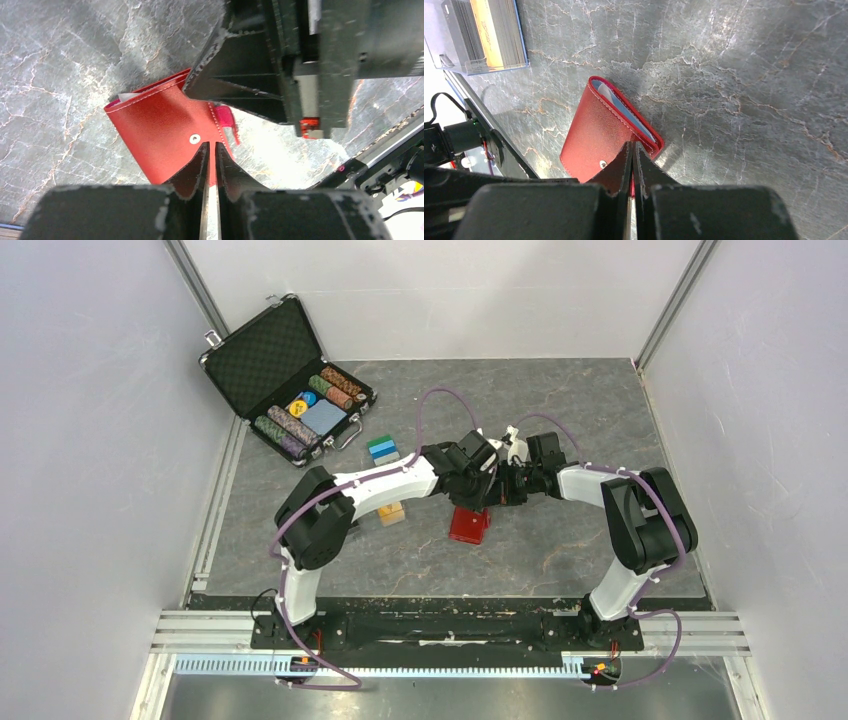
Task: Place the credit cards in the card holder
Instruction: Close the card holder at the center of the board.
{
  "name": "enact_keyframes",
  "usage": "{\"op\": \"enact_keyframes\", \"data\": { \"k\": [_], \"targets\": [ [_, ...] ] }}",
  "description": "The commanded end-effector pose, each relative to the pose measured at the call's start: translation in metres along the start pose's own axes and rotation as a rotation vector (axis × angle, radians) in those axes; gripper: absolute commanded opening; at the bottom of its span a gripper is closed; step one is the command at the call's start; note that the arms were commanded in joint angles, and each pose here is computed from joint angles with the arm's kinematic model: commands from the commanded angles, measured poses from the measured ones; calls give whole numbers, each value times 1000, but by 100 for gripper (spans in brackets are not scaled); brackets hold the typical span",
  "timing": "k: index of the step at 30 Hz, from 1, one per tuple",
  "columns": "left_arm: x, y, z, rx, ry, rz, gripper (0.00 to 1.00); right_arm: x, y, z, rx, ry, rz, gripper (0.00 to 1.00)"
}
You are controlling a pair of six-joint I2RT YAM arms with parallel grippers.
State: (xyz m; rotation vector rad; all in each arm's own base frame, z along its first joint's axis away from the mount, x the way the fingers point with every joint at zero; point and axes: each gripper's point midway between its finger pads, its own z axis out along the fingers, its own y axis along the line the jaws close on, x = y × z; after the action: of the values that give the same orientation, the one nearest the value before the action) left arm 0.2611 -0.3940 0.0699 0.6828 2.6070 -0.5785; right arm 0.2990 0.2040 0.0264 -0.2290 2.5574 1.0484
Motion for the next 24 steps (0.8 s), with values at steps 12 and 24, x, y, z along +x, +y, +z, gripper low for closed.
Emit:
{"op": "enact_keyframes", "data": {
  "k": [12, 24],
  "targets": [
    [-15, -25, -16, 182, -58, -43, 42, 7, -2, 0, -2, 30, -14, 0],
    [-9, -26, 2, 190, -4, -36, 30, 8, -3, 0, 0, 31, -11, 0]
  ]
}}
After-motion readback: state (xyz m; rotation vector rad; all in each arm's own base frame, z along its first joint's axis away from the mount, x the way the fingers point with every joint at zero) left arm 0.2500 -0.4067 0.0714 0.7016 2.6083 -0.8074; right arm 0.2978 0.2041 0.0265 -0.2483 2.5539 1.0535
